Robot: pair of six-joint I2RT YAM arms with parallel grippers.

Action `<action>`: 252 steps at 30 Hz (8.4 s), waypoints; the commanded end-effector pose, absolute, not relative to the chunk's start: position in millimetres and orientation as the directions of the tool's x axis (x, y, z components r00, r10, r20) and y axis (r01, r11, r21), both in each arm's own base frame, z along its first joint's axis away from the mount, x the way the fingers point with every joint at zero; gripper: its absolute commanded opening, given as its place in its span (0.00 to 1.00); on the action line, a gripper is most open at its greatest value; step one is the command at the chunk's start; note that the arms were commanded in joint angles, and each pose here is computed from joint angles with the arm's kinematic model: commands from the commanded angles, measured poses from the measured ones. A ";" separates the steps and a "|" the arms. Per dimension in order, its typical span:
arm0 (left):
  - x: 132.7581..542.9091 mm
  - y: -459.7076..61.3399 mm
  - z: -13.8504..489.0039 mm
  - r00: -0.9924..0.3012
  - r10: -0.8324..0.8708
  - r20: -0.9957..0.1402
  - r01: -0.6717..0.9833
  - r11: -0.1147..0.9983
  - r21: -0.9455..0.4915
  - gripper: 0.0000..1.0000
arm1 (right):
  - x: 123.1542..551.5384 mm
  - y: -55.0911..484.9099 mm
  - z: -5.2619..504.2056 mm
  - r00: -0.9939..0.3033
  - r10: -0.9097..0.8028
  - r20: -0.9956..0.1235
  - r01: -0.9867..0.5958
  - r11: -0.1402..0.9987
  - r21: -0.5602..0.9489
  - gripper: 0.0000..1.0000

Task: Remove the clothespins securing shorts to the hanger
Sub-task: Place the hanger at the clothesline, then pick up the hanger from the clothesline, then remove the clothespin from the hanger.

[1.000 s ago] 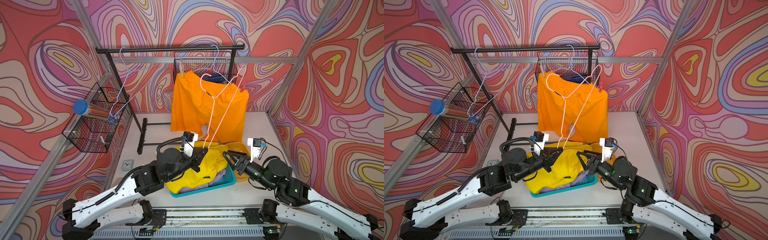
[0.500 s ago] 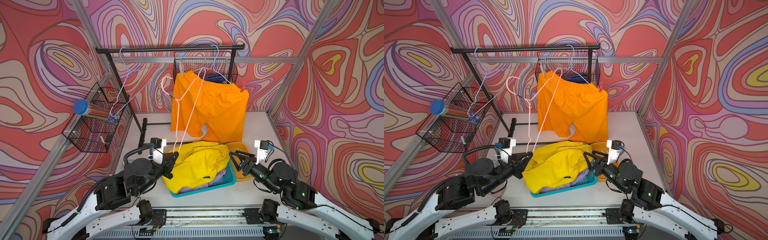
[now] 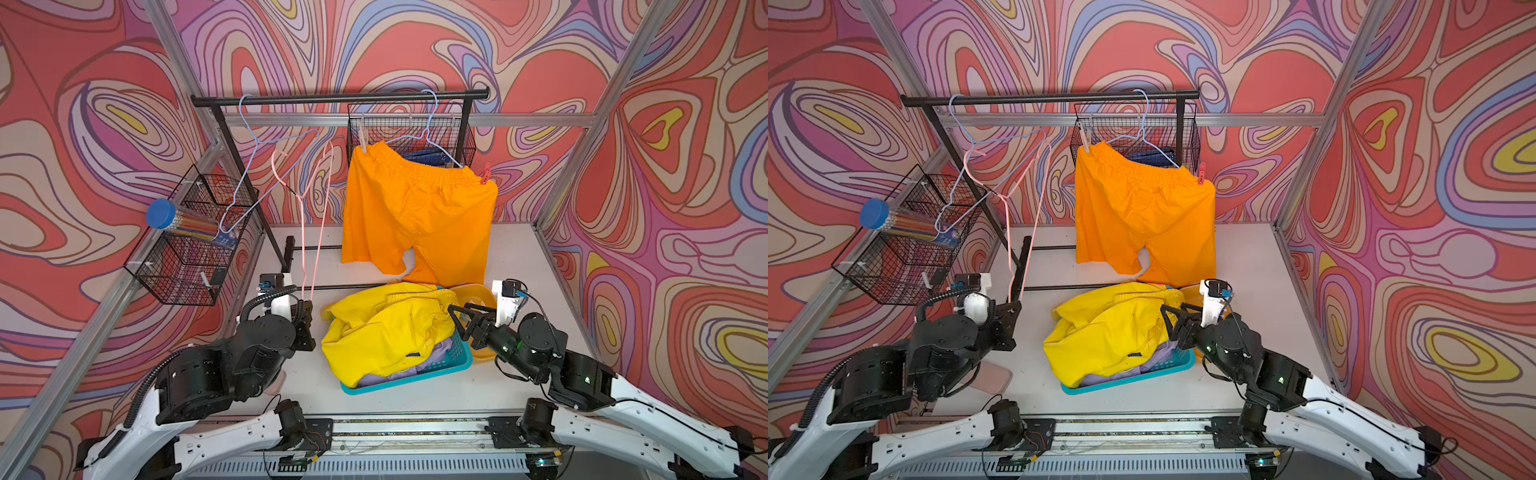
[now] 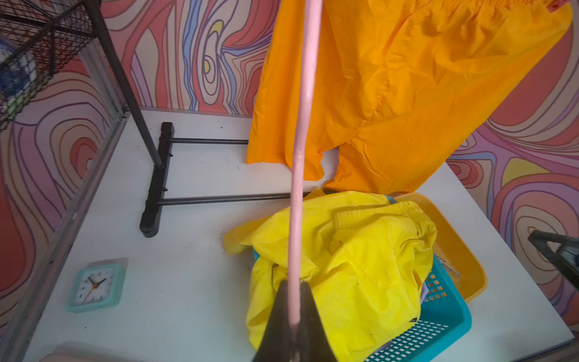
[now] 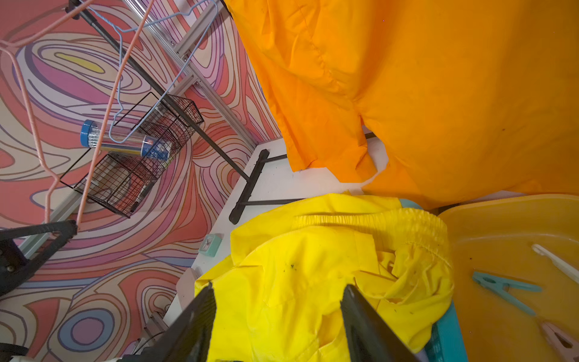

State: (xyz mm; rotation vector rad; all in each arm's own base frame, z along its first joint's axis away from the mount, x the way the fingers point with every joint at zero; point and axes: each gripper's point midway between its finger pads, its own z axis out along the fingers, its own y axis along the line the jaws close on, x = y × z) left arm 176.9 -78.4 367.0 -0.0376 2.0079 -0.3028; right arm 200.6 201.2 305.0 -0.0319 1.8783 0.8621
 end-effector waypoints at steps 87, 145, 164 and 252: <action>284.7 -179.1 234.4 -0.844 -0.143 -0.516 0.171 0.842 -0.512 1.00 | 284.4 153.2 336.4 -0.426 0.092 -0.900 -0.263 0.939 0.220 0.76; 265.0 -225.5 184.7 -0.854 -0.056 -0.516 0.314 0.736 -0.600 1.00 | 432.3 130.9 430.1 -0.089 -0.301 -0.949 -0.736 0.662 -0.140 0.65; 262.2 -229.9 190.0 -0.841 -0.058 -0.538 0.349 0.702 -0.621 0.87 | 415.7 148.8 475.9 0.050 -0.169 -0.984 -0.797 0.588 -0.142 0.06; 327.3 -219.3 421.0 -0.561 -0.321 -0.763 0.381 0.719 -0.582 1.00 | 163.3 159.2 556.8 -0.061 0.537 -0.841 -0.945 0.241 0.223 0.00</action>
